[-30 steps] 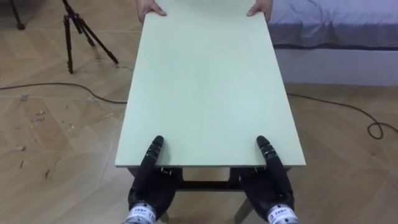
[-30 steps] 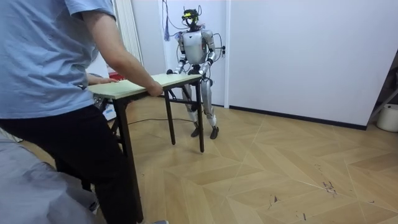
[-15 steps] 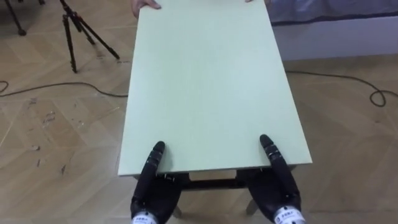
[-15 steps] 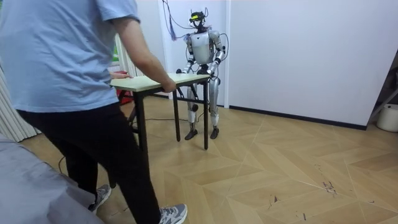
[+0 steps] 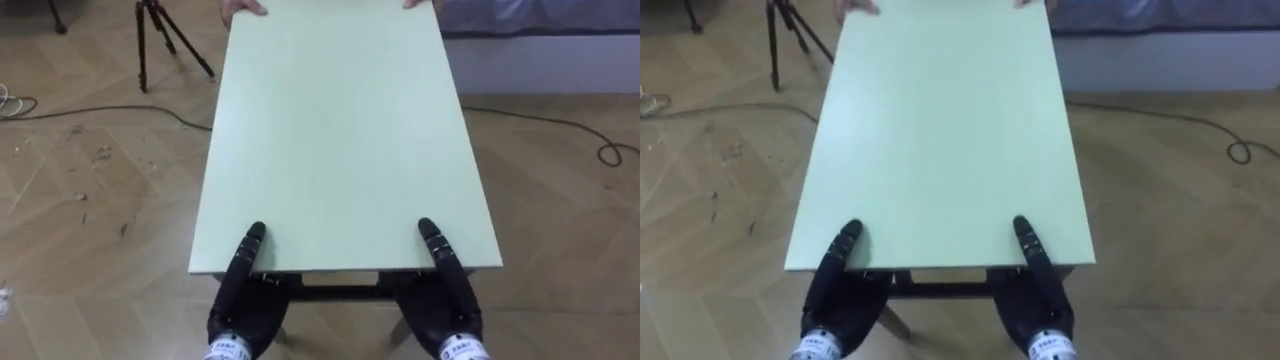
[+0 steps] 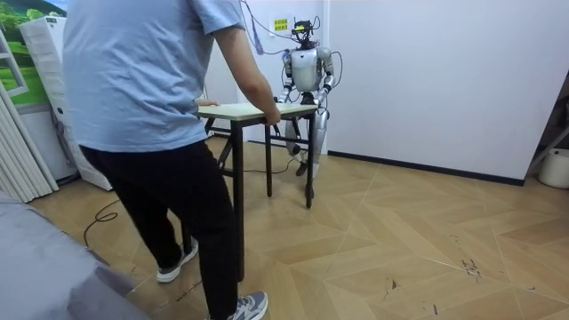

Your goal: Move table with human

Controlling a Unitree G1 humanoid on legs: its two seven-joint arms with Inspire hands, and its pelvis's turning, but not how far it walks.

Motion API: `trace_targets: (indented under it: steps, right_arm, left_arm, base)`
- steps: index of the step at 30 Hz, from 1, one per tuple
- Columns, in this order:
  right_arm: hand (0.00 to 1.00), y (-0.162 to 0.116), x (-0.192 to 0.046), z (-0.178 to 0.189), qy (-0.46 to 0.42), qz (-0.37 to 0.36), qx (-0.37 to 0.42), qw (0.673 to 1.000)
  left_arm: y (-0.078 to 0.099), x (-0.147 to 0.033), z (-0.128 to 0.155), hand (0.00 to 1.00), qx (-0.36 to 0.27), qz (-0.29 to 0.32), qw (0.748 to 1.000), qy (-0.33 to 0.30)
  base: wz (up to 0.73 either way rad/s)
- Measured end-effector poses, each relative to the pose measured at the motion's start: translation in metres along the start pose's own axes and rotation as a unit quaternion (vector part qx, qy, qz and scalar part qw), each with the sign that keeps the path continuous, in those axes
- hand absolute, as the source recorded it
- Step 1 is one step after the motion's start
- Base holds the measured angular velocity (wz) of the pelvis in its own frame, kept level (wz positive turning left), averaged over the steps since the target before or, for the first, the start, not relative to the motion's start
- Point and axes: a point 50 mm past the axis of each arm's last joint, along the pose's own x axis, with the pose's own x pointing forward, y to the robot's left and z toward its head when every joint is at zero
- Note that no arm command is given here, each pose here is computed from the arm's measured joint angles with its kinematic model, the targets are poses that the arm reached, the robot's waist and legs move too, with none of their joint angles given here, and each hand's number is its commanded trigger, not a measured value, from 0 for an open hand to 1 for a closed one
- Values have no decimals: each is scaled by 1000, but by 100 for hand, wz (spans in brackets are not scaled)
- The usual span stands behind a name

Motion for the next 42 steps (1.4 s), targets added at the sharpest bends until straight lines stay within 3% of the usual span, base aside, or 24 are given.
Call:
trace_targets:
  steps: [4,16,20,23,31,33,39,42]
  right_arm:
    - [100,3,3,-5,5,5,23,1000]
    - [100,-11,3,-20,26,-33,62,997]
    - [100,-12,3,-25,44,-37,34,998]
    - [100,-12,4,-21,44,-35,13,998]
    - [100,14,11,-7,22,19,-34,999]
    - [100,15,10,0,7,23,-45,999]
    - [100,21,14,6,-10,31,-28,999]
    - [100,17,12,8,-12,25,-30,999]
  left_arm:
    - [-8,3,7,100,21,-18,1000,-4]
    - [0,-3,20,100,59,1,998,-9]
    - [17,-21,16,100,19,21,999,-34]
    - [20,-24,11,100,2,25,999,-34]
    - [2,-15,8,100,-3,-3,999,-33]
    - [0,-13,-2,100,-22,-5,999,-23]
    - [-16,3,4,100,4,-34,999,-19]
    - [-14,3,1,100,4,-25,1000,-14]
  base:
    - [-32]
    - [-20]
    - [-62]
    - [1]
    - [38]
    - [36]
    - [37]
    - [12]
